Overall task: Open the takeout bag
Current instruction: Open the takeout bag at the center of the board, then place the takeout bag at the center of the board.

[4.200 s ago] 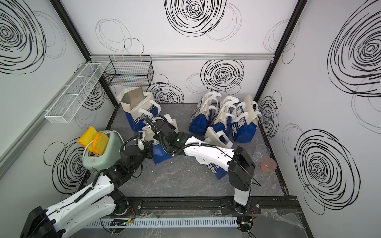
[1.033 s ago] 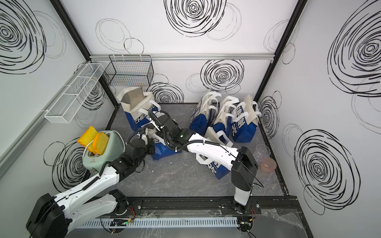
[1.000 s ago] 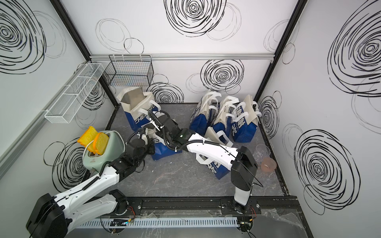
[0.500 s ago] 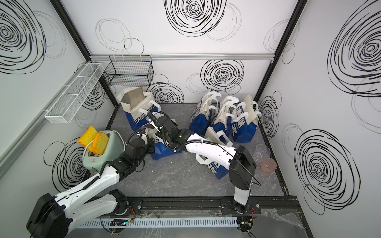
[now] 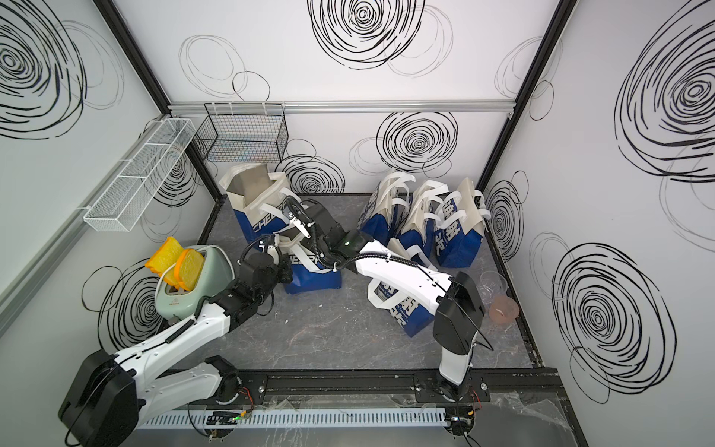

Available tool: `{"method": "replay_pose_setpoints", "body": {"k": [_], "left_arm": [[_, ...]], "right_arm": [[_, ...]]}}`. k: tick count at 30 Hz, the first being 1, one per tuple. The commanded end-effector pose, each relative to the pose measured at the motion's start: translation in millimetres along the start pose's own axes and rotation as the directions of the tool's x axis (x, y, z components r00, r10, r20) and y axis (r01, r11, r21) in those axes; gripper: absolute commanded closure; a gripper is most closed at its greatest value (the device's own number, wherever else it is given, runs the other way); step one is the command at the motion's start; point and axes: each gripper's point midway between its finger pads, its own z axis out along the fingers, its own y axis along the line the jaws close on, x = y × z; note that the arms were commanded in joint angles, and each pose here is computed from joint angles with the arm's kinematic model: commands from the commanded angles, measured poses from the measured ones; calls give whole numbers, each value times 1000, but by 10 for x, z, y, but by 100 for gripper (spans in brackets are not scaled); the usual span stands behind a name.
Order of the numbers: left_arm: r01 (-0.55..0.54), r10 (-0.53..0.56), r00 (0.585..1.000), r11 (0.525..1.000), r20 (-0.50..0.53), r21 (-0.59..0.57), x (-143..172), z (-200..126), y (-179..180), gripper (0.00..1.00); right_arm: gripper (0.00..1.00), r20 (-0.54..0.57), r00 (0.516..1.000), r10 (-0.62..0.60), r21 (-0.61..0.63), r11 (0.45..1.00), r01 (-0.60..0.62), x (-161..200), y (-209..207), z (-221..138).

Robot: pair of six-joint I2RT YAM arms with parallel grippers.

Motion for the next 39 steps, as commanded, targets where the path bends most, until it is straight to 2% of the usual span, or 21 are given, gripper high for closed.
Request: {"method": "replay_pose_setpoints", "body": {"k": [1, 8, 17, 18, 20, 21, 22, 25, 28, 30, 33, 35, 39], "left_arm": [[-78, 46, 982, 982, -183, -171, 475, 30, 425, 100], [-133, 95, 978, 969, -184, -208, 419, 16, 510, 100], [-106, 80, 985, 979, -153, -174, 357, -1, 441, 100], [-95, 72, 987, 983, -144, -159, 341, -2, 412, 100], [-62, 45, 991, 989, -126, -133, 309, -15, 358, 100], [-48, 33, 992, 991, -120, -124, 292, -23, 338, 100], [-28, 14, 993, 993, -115, -118, 283, -26, 325, 100], [36, -45, 994, 995, -95, -94, 262, -38, 278, 100], [111, -119, 991, 988, -68, -108, 231, -70, 298, 100], [143, -148, 988, 982, -35, -121, 191, -100, 322, 100], [215, -213, 977, 964, 30, -159, 127, -169, 408, 100], [283, -274, 959, 942, 77, -182, 82, -223, 481, 100], [419, -396, 907, 885, 145, -203, 43, -273, 573, 100]], "right_arm": [[100, 51, 997, 58, 117, 991, -64, -274, -614, -302], [100, 58, 991, 119, 62, 991, -123, -371, -782, -402], [99, 39, 990, 135, -23, 991, -134, -303, -651, -395], [90, 41, 991, 131, -37, 991, -130, -313, -617, -403], [62, 43, 992, 117, -67, 991, -114, -331, -520, -419], [53, 46, 993, 108, -86, 991, -104, -346, -463, -431], [46, 50, 994, 98, -102, 990, -92, -362, -400, -444], [38, 66, 996, 64, -107, 993, -57, -428, -248, -514], [36, 87, 995, 58, -40, 998, -55, -459, -221, -609], [35, 88, 994, 71, 77, 994, -78, -414, -346, -682], [34, 81, 986, 144, 241, 957, -160, -275, -635, -848], [33, 62, 977, 206, 314, 925, -215, -132, -813, -953], [32, 4, 955, 297, 376, 884, -277, 180, -987, -1068]]}}
